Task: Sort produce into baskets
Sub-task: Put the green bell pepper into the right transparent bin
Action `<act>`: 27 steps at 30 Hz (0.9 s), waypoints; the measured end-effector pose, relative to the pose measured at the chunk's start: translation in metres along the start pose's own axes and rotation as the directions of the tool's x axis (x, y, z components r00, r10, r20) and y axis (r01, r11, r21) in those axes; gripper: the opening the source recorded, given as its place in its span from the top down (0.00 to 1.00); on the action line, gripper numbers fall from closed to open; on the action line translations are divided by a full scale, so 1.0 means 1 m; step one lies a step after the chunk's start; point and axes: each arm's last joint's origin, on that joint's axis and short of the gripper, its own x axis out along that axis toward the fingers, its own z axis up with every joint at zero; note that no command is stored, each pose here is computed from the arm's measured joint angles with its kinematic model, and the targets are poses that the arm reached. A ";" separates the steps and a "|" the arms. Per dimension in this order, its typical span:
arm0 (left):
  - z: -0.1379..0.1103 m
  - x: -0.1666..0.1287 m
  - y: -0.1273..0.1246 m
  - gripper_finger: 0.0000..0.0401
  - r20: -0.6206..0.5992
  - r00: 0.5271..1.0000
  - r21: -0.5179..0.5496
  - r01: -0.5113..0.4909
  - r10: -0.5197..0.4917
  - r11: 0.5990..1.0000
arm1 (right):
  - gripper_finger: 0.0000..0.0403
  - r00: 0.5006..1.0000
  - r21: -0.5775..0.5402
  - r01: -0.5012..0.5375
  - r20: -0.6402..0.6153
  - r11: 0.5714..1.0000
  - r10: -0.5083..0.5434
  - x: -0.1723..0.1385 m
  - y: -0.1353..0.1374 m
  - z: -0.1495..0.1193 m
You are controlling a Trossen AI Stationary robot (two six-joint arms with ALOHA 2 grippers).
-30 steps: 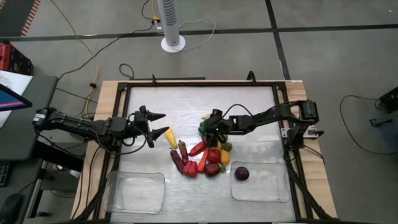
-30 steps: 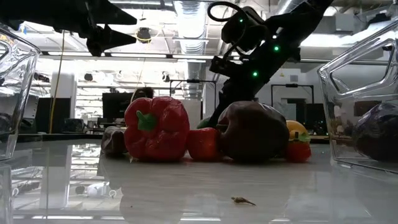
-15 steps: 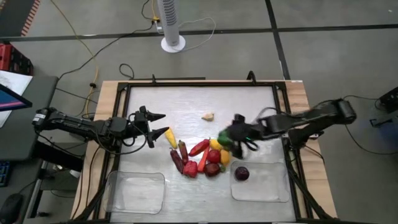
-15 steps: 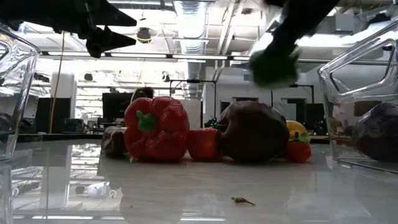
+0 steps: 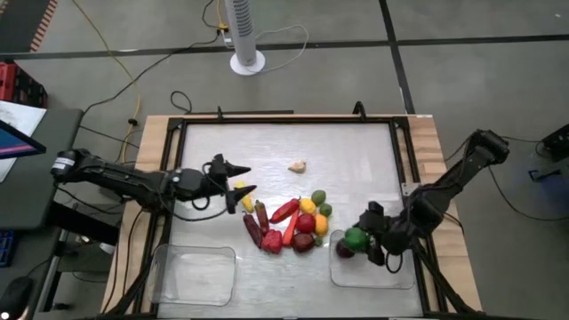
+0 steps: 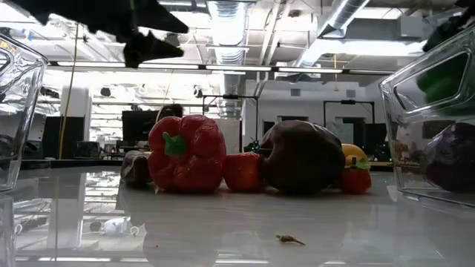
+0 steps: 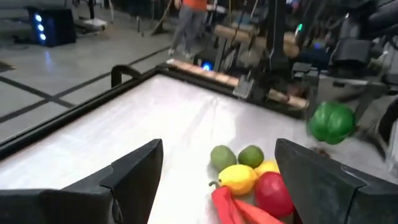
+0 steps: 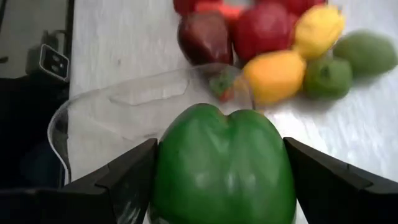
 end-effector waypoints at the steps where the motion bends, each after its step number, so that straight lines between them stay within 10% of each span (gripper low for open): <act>1: 0.003 0.005 -0.003 0.26 -0.022 1.000 0.022 -0.005 0.005 1.000 | 0.13 1.000 0.004 -0.002 -0.008 1.000 0.002 0.001 0.002 -0.003; 27: 0.028 0.047 -0.027 0.26 -0.182 0.982 0.252 -0.007 0.054 0.968 | 0.02 0.975 -0.017 -0.078 -0.210 0.997 0.073 0.013 0.001 -0.007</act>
